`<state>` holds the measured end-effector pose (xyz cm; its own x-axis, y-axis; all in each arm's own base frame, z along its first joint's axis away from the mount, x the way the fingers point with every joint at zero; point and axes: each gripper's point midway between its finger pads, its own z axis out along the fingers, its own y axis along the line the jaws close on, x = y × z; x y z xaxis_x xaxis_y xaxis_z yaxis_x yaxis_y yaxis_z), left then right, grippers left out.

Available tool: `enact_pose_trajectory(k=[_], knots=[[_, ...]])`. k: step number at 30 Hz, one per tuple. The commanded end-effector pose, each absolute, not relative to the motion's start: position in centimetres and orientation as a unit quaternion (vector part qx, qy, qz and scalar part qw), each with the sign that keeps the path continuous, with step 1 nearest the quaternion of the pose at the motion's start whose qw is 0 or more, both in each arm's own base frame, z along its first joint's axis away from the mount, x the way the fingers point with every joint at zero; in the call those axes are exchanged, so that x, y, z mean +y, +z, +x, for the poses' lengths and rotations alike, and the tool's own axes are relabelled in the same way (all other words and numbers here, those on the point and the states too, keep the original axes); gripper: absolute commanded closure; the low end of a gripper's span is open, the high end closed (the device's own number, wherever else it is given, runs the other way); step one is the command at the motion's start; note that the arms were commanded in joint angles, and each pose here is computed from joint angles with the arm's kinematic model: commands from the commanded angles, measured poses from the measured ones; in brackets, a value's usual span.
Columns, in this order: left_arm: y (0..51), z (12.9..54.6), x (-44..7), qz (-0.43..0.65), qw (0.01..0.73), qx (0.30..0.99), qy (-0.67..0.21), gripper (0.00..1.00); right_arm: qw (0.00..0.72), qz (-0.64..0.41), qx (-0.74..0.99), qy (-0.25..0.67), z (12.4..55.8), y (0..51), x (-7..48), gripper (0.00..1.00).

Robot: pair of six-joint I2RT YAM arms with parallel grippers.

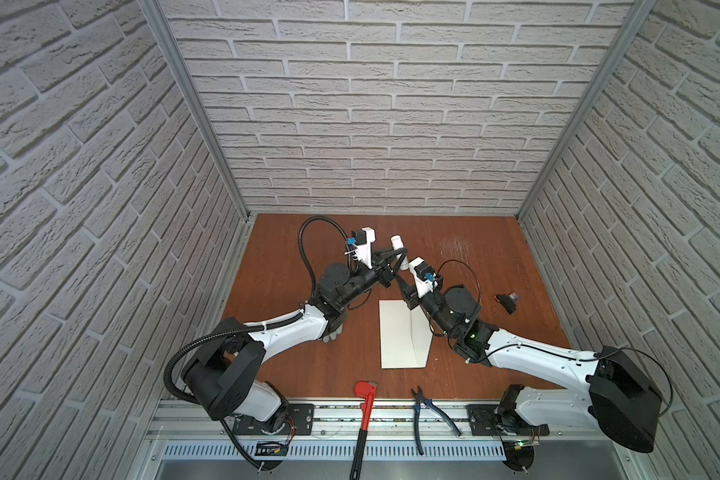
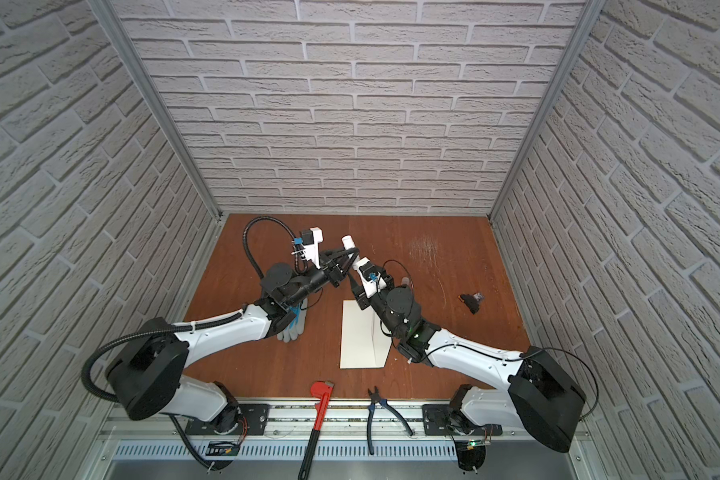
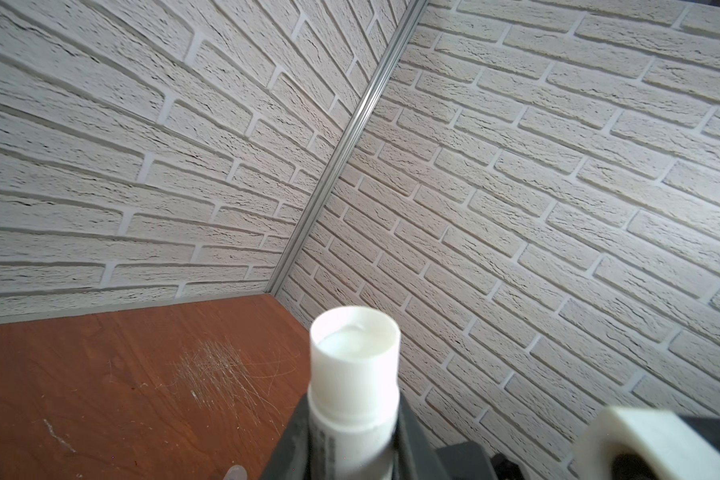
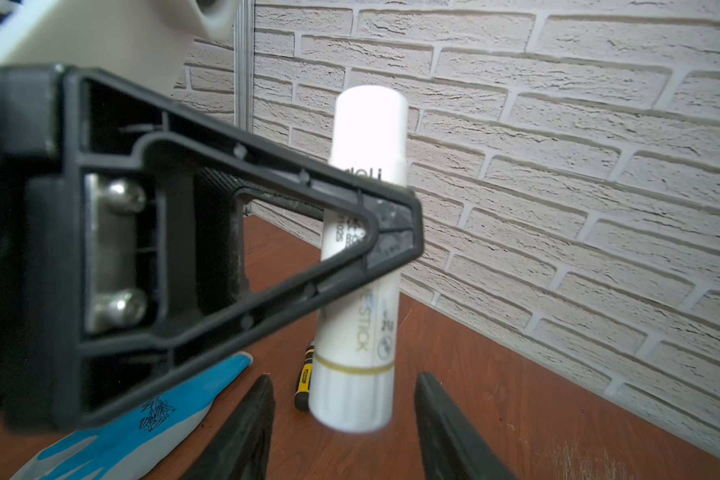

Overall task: Place the letter into the envelope and seal it
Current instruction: 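Close the right gripper around the glue stick below the left gripper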

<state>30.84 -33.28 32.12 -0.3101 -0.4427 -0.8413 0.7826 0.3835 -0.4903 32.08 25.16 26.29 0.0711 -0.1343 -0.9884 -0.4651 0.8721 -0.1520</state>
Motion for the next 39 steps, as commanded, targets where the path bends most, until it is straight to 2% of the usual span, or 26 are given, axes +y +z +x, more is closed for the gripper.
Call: enact_pose_trajectory(k=[1, 8, 13, 15, 18, 20, 31, 36, 39], knots=[[34.0, 29.9, -33.4, 0.160, 0.593, 0.567, -0.549, 1.00, 0.727, -0.211, 0.642, 0.125, 32.2, 29.3, 25.5, 0.52], [33.9, 29.8, -33.4, 0.163, 0.592, 0.569, -0.547, 1.00, 0.725, -0.216, 0.642, 0.125, 32.1, 29.6, 25.7, 0.69], [33.8, 29.7, -33.6, 0.165, 0.591, 0.571, -0.545, 1.00, 0.720, -0.224, 0.645, 0.127, 32.0, 29.5, 25.8, 0.75], [33.7, 29.7, -33.6, 0.166, 0.591, 0.571, -0.544, 1.00, 0.717, -0.227, 0.646, 0.132, 31.9, 29.5, 26.0, 0.74], [34.0, 29.7, -33.5, 0.166, 0.595, 0.570, -0.542, 1.00, 0.712, -0.229, 0.650, 0.132, 31.9, 29.3, 26.0, 0.59], [34.0, 29.6, -33.4, 0.167, 0.596, 0.570, -0.540, 1.00, 0.710, -0.227, 0.654, 0.127, 31.9, 29.0, 25.8, 0.55], [34.3, 29.6, -33.4, 0.179, 0.598, 0.574, -0.530, 1.00, 0.709, -0.223, 0.657, 0.125, 31.9, 28.9, 25.5, 0.64], [34.4, 29.6, -33.2, 0.175, 0.600, 0.570, -0.534, 1.00, 0.706, -0.218, 0.662, 0.125, 32.0, 28.6, 25.5, 0.58], [34.3, 29.6, -33.2, 0.175, 0.599, 0.571, -0.533, 1.00, 0.706, -0.208, 0.666, 0.122, 32.1, 28.4, 25.1, 0.59]])
